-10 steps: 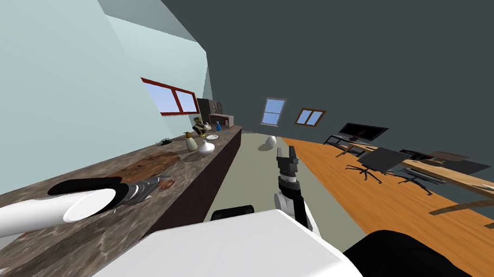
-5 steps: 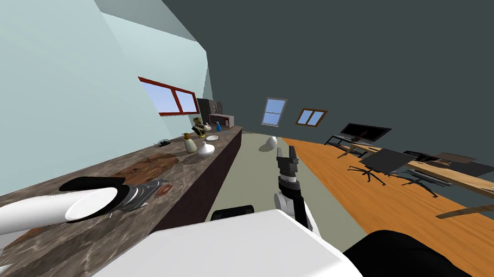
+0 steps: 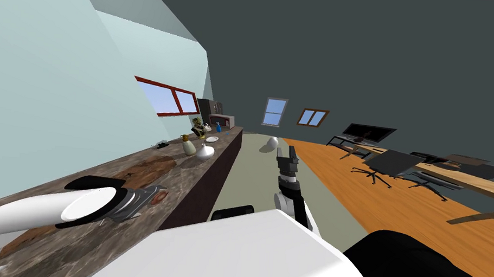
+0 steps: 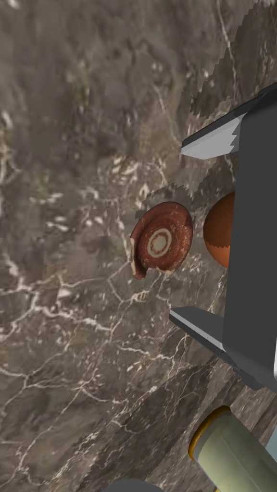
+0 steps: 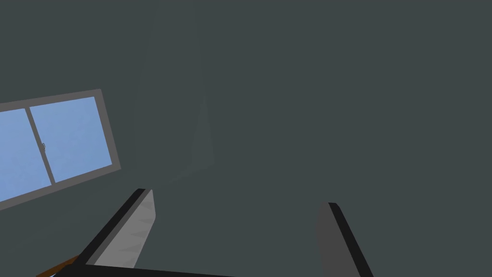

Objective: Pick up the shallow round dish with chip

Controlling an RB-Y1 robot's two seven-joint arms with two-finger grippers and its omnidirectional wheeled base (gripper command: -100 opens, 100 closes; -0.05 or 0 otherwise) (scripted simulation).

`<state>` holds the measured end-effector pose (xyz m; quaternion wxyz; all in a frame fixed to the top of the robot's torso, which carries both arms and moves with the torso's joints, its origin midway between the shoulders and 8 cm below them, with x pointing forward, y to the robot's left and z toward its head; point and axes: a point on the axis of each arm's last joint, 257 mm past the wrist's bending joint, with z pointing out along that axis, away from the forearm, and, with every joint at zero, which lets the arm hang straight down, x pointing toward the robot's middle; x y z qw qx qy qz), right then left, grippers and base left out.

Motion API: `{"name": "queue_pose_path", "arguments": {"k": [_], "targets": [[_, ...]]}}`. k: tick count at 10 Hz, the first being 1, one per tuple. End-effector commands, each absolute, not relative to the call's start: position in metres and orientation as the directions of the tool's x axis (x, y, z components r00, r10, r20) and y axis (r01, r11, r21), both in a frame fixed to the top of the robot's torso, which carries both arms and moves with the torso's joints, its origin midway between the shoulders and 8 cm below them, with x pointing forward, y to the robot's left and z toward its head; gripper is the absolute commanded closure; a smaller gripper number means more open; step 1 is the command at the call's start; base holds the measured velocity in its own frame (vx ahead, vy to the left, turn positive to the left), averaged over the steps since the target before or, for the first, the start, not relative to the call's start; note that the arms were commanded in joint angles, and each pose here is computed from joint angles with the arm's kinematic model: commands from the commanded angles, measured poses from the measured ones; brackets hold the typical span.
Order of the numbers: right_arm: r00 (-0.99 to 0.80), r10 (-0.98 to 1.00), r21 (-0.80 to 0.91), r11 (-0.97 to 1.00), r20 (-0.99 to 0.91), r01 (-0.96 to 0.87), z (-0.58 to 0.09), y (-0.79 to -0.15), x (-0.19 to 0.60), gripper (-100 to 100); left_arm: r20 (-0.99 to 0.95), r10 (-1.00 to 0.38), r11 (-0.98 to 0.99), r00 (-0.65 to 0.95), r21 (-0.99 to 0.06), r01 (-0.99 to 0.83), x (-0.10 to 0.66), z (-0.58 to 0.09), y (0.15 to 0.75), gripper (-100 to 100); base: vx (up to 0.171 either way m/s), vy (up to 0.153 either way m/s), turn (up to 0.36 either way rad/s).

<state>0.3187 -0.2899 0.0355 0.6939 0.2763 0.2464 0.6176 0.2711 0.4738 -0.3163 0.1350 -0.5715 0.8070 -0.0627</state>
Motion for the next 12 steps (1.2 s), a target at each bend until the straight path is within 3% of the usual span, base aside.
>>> {"name": "queue_pose_path", "arguments": {"k": [1, 8, 9, 10, 11, 12], "targets": [[0.116, 0.993, 0.688, 0.084, -0.001, -0.721, 0.036, -0.290, 0.319, 0, -0.129, -0.940, 0.338, -0.316, -0.226, -0.914, 0.264, -0.320, 0.472, -100, 0.078, 0.023, 0.001], [0.116, 0.993, 0.688, 0.084, -0.001, -0.721, 0.036, -0.290, 0.319, 0, -0.031, -0.937, 0.350, -0.349, -0.068, -0.934, 0.219, -0.328, 0.458, -100, 0.086, 0.025, 0.009], [0.116, 0.993, 0.688, 0.084, -0.001, -0.721, 0.036, -0.290, 0.319, 0, -0.039, -0.937, 0.348, -0.346, -0.082, -0.934, 0.223, -0.327, 0.459, -100, 0.039, 0.016, 0.000], [0.116, 0.993, 0.688, 0.084, -0.001, -0.721, 0.036, -0.290, 0.319, 0, -0.037, -0.937, 0.348, -0.347, -0.078, -0.934, 0.222, -0.327, 0.459, 0, 0.007, 0.003, -0.001], [0.115, 0.993, 0.688, 0.084, -0.001, -0.721, 0.036, -0.290, 0.319, 0, -0.037, -0.941, 0.338, -0.336, -0.080, -0.938, 0.223, -0.339, 0.460, -100, -0.013, 0.009, -0.057], [0.115, 0.993, 0.688, 0.084, -0.001, -0.721, 0.036, -0.290, 0.319, 0, -0.038, -0.942, 0.334, -0.332, -0.080, -0.939, 0.224, -0.344, 0.461, -100, -0.027, 0.007, -0.068]]}}
